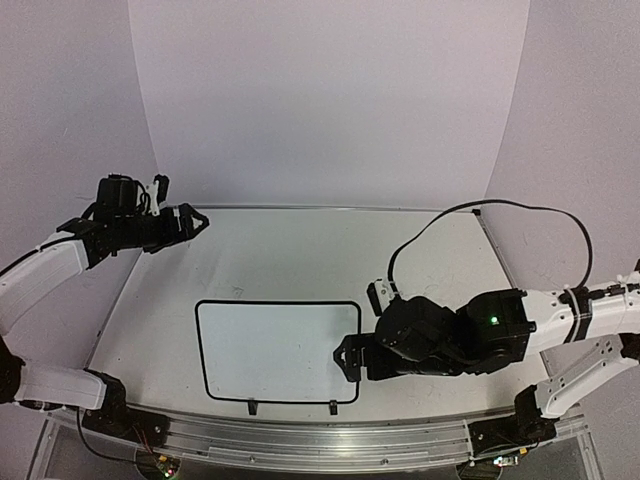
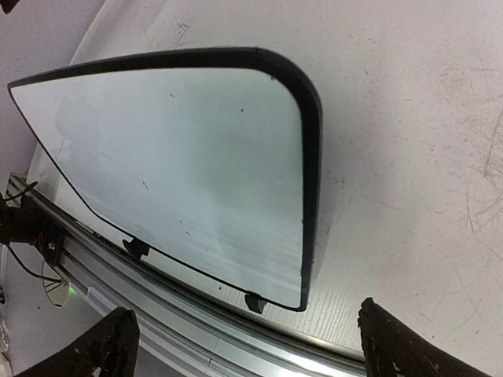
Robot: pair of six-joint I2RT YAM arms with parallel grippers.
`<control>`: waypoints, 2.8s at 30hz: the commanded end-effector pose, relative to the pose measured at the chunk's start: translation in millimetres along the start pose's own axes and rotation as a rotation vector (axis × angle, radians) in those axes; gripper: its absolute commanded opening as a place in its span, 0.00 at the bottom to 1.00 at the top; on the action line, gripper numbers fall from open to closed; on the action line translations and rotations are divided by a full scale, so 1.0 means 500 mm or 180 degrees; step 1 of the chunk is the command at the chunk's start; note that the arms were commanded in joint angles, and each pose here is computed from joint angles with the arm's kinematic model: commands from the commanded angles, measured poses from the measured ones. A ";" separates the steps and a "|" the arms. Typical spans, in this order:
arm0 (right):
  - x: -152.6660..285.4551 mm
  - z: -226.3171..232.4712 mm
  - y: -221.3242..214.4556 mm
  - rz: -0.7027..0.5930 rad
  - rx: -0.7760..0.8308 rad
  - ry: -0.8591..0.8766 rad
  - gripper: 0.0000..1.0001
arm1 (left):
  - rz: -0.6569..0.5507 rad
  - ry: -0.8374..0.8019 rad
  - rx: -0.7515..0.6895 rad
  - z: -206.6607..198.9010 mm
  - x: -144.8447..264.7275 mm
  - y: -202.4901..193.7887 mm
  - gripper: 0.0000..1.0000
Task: Write a sentence on the whiteboard
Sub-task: Move the whiteboard to the center of the board.
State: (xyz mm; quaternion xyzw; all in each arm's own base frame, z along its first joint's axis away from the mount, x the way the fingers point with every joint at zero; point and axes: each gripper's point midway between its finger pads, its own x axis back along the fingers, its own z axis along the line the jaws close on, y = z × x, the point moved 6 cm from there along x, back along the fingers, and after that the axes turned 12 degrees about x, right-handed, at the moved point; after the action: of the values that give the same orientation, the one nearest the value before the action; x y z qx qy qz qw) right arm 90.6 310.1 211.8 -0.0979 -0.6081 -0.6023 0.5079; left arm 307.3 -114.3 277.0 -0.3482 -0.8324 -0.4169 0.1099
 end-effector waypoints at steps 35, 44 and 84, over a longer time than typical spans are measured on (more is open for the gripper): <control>-0.193 0.066 -0.142 0.0890 0.0087 -0.0659 0.38 | 0.0318 0.0173 0.0295 0.044 0.083 -0.130 0.97; -0.195 0.079 -0.147 0.0729 0.0349 -0.0972 0.35 | 0.0279 0.0052 0.0319 0.039 0.092 -0.135 0.97; -0.212 0.043 -0.181 0.0348 0.0627 -0.1498 0.12 | 0.0037 -0.0120 0.0462 0.018 0.125 -0.120 0.98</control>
State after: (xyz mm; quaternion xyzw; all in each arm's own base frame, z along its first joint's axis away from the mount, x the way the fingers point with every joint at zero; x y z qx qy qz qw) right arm 53.7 372.2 76.6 -0.2147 -0.7428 -0.4688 0.4271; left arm 220.6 -99.6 248.5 -0.3607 -0.8498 -0.3514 0.1560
